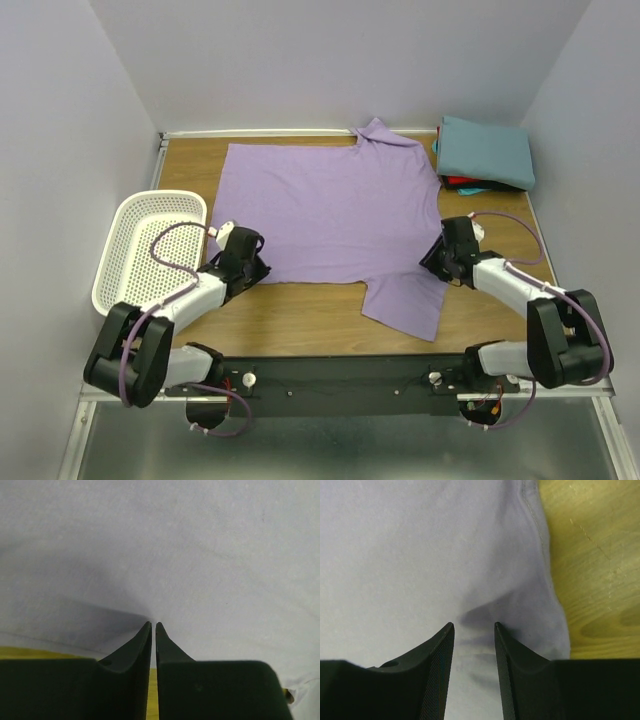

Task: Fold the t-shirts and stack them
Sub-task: Flatten the tshirt out

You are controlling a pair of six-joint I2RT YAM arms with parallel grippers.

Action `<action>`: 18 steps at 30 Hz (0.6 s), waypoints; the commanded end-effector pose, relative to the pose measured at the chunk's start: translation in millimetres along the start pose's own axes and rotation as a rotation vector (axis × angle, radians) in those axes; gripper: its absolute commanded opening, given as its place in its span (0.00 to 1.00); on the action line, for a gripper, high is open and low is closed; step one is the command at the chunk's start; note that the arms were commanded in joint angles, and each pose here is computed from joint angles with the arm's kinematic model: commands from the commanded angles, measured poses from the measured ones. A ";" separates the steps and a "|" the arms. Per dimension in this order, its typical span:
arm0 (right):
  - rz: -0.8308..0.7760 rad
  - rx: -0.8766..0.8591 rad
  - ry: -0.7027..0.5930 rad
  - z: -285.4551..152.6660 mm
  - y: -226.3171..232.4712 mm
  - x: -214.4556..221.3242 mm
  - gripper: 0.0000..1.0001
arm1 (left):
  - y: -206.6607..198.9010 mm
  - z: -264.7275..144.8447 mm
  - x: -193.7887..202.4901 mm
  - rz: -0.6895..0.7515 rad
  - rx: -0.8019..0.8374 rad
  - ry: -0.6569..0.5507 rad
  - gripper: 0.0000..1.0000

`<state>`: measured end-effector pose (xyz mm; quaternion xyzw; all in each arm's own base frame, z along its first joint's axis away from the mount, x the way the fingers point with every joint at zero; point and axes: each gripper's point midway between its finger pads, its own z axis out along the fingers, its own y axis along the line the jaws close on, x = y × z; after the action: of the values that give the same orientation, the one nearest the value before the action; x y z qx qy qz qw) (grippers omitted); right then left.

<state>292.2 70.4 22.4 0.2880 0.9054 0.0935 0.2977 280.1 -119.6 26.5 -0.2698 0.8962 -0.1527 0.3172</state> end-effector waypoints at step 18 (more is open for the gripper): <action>-0.017 0.009 0.019 -38.7 -11.1 -2.1 0.47 | 28.1 -47.6 -26.3 -0.022 -0.181 -0.118 0.47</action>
<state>259.7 62.3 27.1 0.2888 0.9121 0.0905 0.2767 255.2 -99.2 57.0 -0.2969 0.8848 -0.1246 0.3369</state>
